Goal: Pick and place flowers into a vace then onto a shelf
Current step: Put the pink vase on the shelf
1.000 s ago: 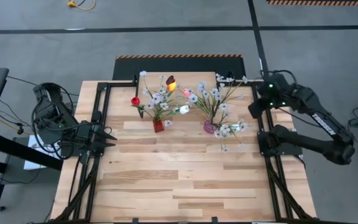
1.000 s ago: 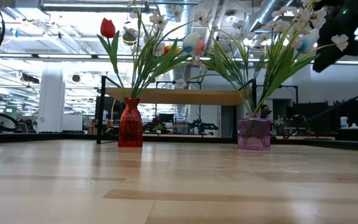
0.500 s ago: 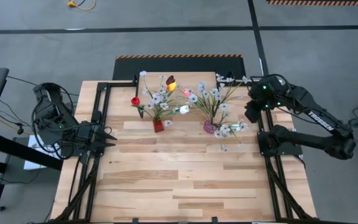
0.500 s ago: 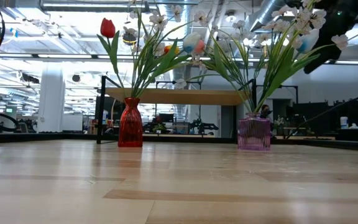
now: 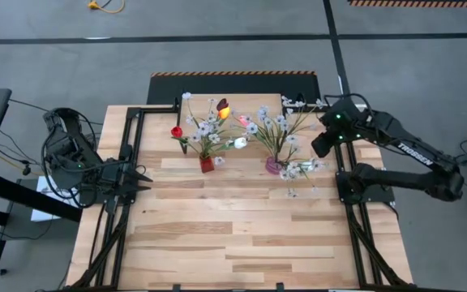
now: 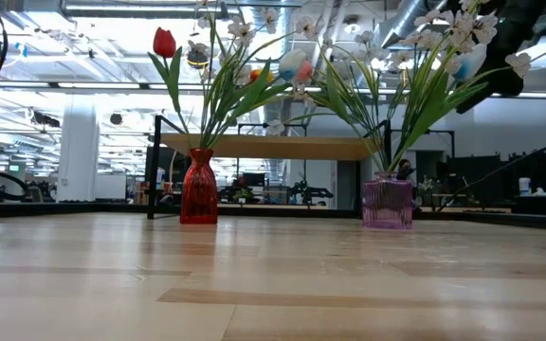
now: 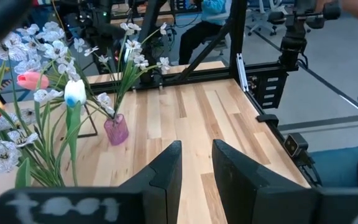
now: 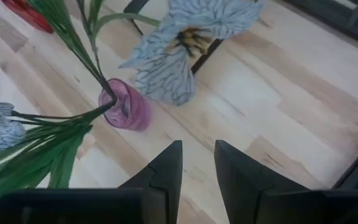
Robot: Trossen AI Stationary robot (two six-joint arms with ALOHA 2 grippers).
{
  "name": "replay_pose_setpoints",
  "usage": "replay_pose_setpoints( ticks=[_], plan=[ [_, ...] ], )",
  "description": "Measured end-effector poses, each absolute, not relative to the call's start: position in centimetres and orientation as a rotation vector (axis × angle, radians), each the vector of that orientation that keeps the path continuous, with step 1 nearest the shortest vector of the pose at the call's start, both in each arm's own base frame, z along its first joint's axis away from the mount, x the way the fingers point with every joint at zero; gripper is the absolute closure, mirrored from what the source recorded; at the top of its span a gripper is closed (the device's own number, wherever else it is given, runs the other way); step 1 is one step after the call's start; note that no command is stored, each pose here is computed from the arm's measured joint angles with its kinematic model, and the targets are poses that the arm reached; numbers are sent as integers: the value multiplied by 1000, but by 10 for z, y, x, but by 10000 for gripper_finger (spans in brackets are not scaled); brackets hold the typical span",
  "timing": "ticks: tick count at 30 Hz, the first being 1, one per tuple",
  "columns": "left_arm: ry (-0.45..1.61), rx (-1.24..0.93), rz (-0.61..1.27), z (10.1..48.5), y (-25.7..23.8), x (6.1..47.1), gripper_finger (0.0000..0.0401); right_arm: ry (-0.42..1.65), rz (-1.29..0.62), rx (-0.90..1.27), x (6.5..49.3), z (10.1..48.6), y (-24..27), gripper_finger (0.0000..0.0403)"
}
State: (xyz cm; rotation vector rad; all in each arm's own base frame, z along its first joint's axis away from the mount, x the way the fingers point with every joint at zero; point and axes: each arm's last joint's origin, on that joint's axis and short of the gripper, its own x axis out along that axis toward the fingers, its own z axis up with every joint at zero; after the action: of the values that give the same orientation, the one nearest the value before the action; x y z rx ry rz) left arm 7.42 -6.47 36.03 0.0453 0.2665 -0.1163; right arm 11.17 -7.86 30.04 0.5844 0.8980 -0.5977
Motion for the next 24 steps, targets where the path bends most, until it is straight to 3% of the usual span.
replay_pose_setpoints(
  ticks=[20, 24],
  plan=[
    [226, 96, 22, 362, -61, 75, 321, 1388, -428, 371, 127, 273, -54, 316],
    [226, 96, 22, 362, -61, 75, 321, 1433, -552, 284, 123, 274, -51, 316]
  ],
)
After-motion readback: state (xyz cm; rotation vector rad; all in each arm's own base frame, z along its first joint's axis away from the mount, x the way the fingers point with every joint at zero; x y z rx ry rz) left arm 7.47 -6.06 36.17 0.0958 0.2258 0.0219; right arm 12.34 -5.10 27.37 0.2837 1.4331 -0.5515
